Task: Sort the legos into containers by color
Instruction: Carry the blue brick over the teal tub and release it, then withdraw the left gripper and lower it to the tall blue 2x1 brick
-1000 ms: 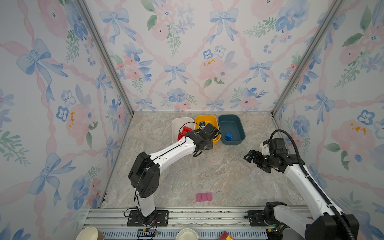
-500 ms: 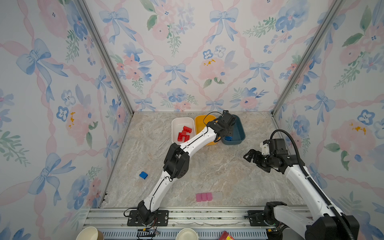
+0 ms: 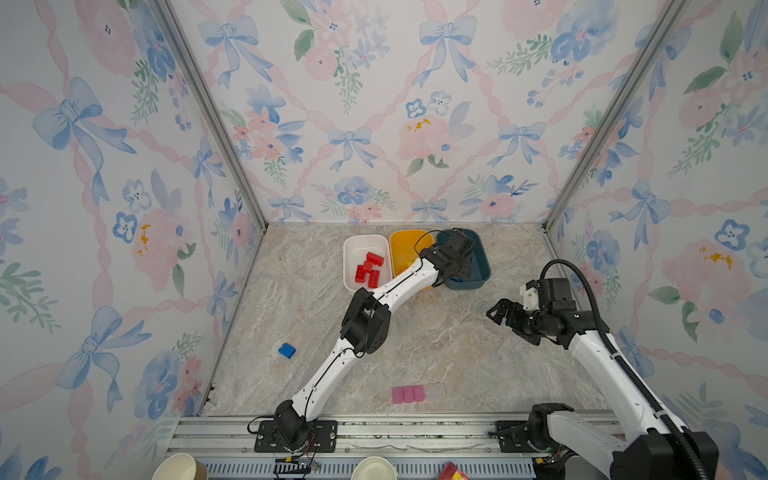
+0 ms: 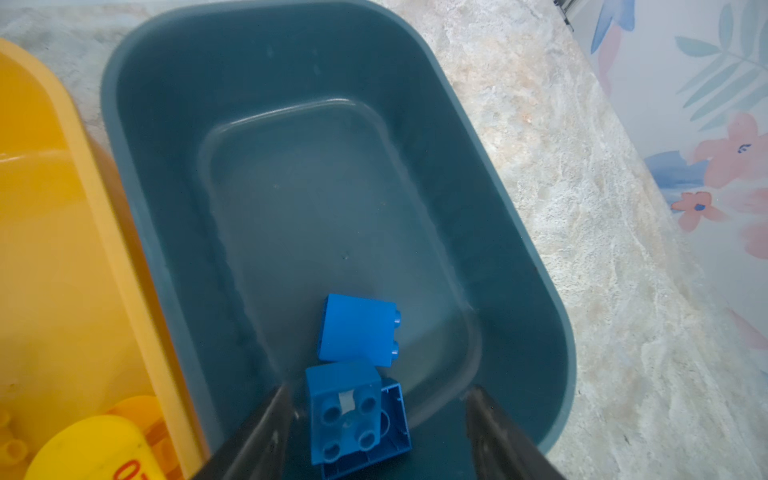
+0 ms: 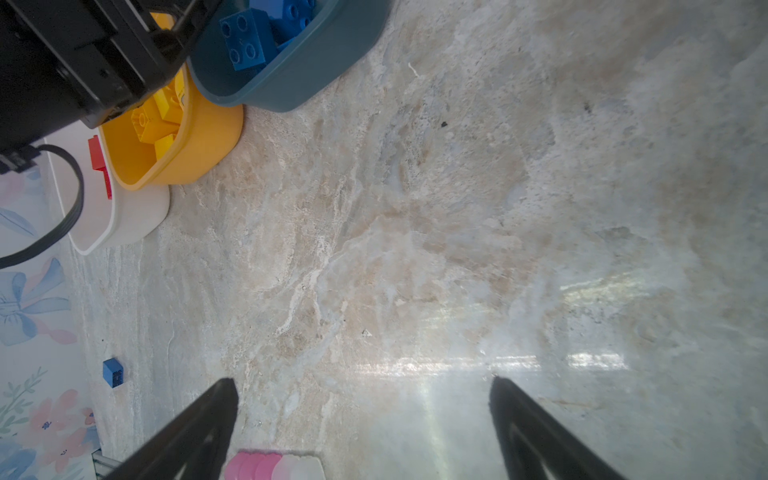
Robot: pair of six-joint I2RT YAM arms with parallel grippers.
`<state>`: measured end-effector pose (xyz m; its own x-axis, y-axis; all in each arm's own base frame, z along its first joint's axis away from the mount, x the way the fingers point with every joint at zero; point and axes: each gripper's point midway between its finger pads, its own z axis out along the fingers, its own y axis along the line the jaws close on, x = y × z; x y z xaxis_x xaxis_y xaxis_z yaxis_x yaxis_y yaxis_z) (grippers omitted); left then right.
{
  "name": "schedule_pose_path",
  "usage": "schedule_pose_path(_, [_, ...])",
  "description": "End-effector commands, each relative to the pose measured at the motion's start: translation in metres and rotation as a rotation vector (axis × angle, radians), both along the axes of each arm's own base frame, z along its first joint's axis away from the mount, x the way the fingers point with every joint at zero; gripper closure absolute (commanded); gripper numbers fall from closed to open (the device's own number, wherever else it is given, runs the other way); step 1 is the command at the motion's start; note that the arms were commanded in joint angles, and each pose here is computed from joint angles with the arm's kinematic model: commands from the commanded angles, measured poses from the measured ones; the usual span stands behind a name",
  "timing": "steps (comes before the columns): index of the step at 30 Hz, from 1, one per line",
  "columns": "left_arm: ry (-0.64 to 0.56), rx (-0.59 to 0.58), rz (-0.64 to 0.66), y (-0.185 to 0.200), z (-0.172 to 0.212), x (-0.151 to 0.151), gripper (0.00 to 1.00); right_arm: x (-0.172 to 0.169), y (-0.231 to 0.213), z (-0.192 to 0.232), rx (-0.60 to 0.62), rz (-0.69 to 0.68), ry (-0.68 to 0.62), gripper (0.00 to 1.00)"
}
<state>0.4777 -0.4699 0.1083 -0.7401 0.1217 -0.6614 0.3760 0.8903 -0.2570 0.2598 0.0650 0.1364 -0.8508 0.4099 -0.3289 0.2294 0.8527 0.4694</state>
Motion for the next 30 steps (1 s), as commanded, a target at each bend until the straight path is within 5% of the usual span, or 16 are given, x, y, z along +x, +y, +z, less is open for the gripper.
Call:
schedule_pose_path(1, [-0.067, -0.029, -0.008, 0.0, 0.036, 0.005, 0.27, 0.0, 0.001, 0.005, 0.015, -0.009, -0.016, 0.03])
schedule_pose_path(19, [-0.137, -0.038, 0.053, 0.03, 0.108, -0.014, 0.21, 0.002, 0.007, 0.006, 0.009, 0.011, -0.026, 0.03])
schedule_pose_path(30, [-0.112, 0.026, 0.126, 0.084, 0.106, -0.049, 0.18, 0.003, 0.01, 0.004, 0.005, 0.035, -0.026, 0.03])
